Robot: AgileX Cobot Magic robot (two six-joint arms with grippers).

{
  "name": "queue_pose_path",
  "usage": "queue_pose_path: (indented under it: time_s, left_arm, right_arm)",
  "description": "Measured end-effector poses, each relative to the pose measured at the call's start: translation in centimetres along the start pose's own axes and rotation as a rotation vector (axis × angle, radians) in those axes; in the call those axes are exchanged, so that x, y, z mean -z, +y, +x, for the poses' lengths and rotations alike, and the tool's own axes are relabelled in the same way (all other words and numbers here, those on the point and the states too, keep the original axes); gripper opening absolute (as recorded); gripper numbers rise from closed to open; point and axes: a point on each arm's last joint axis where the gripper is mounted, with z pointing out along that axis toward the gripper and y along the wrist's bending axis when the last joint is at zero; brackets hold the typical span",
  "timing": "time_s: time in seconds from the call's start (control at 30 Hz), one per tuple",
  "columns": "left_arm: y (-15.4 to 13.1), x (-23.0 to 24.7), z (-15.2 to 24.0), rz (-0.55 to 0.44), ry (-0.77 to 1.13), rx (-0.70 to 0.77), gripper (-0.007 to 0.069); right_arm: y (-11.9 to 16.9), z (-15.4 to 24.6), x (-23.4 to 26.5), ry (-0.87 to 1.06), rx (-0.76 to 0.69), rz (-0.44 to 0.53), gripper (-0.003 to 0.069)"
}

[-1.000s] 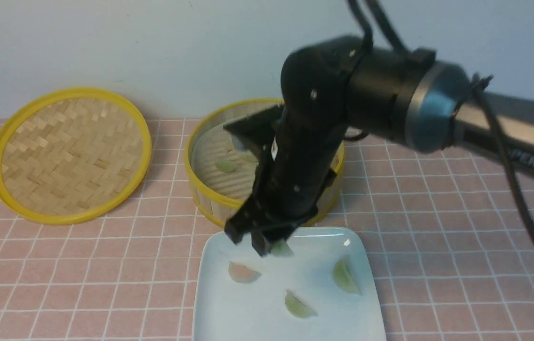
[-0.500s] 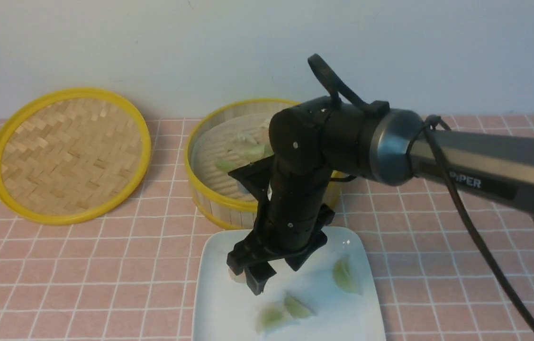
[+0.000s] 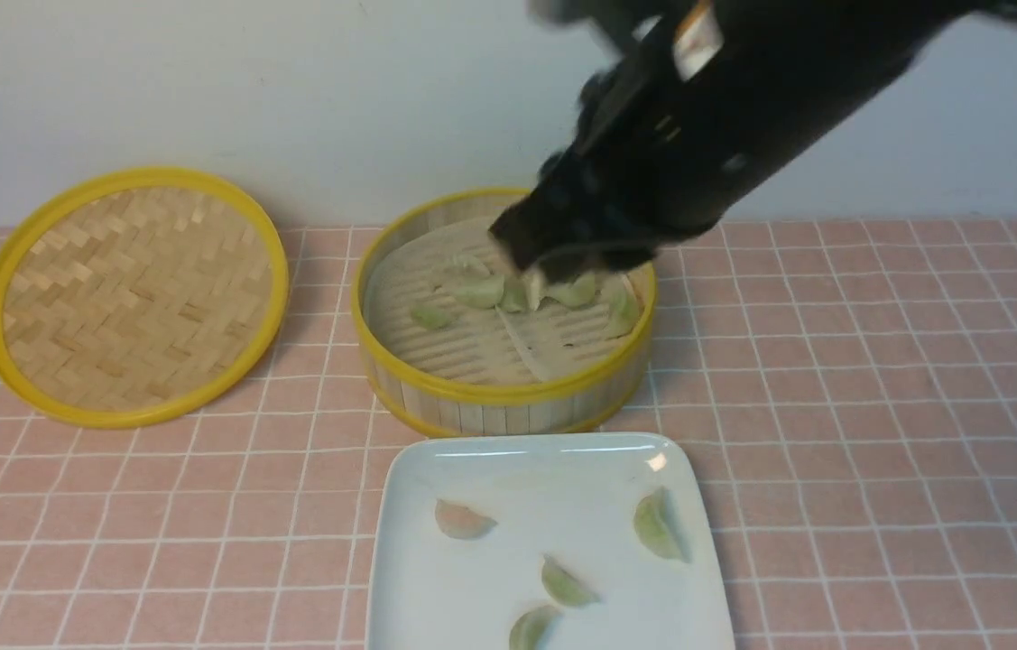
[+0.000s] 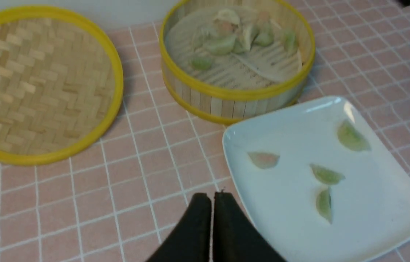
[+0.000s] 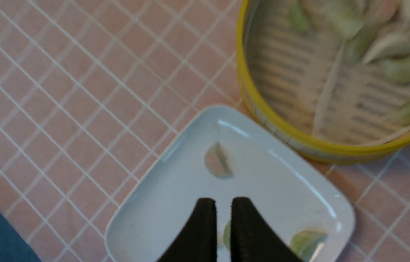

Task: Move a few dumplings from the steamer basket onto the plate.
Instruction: Use the right arm to put the dumpling into the plate

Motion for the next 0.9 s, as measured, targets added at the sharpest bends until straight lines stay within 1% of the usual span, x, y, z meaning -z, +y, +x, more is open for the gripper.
queue_pose_path:
  time_s: [0.03,0.07,0.13,0.2,0.27,0.3,0.37,0.43,0.47,0.5,0.57,0.6,0.63,0.7,0.77,0.9]
  left_arm:
    - [0.0,0.0,-0.1,0.001,-0.014,0.001,-0.0006]
    - [0.0,-0.2,-0.4,0.007,-0.064,0.008,-0.0006]
    - [-0.1,-0.5,-0.8,0.02,-0.135,0.023,-0.0006]
    - [-0.2,-0.9,-1.2,0.041,-0.207,0.052,-0.0006]
    - [-0.2,-1.2,-1.3,0.056,-0.251,0.076,-0.0006]
    - [-0.2,-1.5,-1.3,0.065,-0.277,0.09,-0.0006]
    - [-0.2,-1.9,-1.3,0.082,-0.321,0.116,-0.0006]
    - [-0.2,-2.2,-1.2,0.084,-0.34,0.126,-0.0006]
    - [-0.1,-2.4,-1.1,0.083,-0.35,0.13,-0.0006]
    - [-0.1,-2.5,-1.0,0.081,-0.357,0.135,-0.0006]
    - [0.0,-2.7,-0.8,0.079,-0.359,0.137,-0.0006]
    - [0.0,-2.9,-0.7,0.079,-0.356,0.141,-0.0006]
    - [0.0,-3.0,-0.6,0.078,-0.353,0.142,-0.0006]
    - [0.1,-3.1,-0.7,0.077,-0.359,0.145,-0.0006]
    - [0.1,-3.2,-0.6,0.075,-0.359,0.145,-0.0006]
    - [0.1,-3.3,-0.4,0.074,-0.341,0.142,-0.0006]
  right_arm:
    - [0.0,0.0,0.0,0.0,-0.001,0.004,0.0029]
    - [-0.2,0.8,5.1,-0.112,-0.009,0.03,0.0]
    - [-0.6,2.7,10.2,-0.216,-0.02,0.062,-0.001]
    - [-1.1,5.8,14.4,-0.303,-0.034,0.096,-0.0013]
    - [-1.6,8.8,17.3,-0.394,-0.043,0.116,-0.0014]
    - [-1.9,10.4,18.0,-0.438,-0.051,0.123,-0.0014]
    - [-2.5,15.3,20.0,-0.614,-0.057,0.128,-0.0014]
    - [-3.0,19.0,20.7,-0.759,-0.054,0.131,-0.0014]
    - [-3.5,22.2,21.3,-0.893,-0.063,0.136,-0.0014]
    - [-3.8,24.3,20.7,-0.972,-0.07,0.136,-0.0014]
    - [-4.1,26.2,20.4,-1.042,-0.086,0.138,-0.0014]
    - [-4.6,28.4,19.8,-1.116,-0.115,0.141,-0.0014]
    - [-4.9,29.4,19.2,-1.149,-0.13,0.156,-0.0014]
    - [-5.4,30.0,17.6,-1.139,-0.18,0.173,-0.0014]
    - [-5.6,30.0,16.9,-1.128,-0.199,0.186,-0.0014]
    - [-5.6,30.0,16.6,-1.146,-0.195,0.183,-0.0014]
